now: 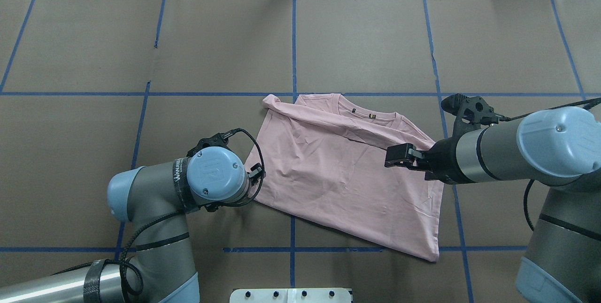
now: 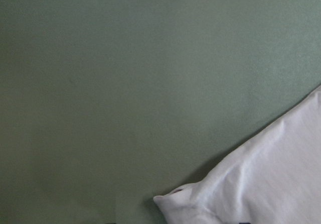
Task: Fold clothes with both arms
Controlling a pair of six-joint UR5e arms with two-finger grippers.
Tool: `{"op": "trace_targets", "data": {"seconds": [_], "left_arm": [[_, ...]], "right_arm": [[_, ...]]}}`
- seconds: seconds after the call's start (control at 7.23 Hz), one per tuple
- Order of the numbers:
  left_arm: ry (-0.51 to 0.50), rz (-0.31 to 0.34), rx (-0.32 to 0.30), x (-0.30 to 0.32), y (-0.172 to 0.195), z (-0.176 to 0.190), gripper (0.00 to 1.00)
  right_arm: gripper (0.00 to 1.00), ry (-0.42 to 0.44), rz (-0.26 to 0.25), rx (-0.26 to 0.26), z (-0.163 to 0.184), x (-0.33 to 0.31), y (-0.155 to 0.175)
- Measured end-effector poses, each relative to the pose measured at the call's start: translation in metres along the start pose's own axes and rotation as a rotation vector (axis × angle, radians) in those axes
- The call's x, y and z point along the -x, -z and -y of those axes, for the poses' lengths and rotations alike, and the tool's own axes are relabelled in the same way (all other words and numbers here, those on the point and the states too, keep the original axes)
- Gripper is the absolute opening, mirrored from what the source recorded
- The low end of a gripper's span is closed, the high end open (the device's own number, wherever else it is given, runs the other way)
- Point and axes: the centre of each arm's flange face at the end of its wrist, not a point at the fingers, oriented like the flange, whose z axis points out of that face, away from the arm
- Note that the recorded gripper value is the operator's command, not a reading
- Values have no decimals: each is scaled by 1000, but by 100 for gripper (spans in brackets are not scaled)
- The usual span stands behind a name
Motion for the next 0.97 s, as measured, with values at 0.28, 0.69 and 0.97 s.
{"op": "trace_targets", "data": {"seconds": [0.28,0.69,0.97], "left_arm": [[0,-14,-8,-2,-4,3,77],[3,-22,-9,-3,-9,4,17],[-3,-24,-8,-3,-8,4,0]], "right_arm": [[100,0,0,0,0,0,0],[100,-1,-1,0,0,0,0],[100,-3,-2,-2,1,-1,0]]}}
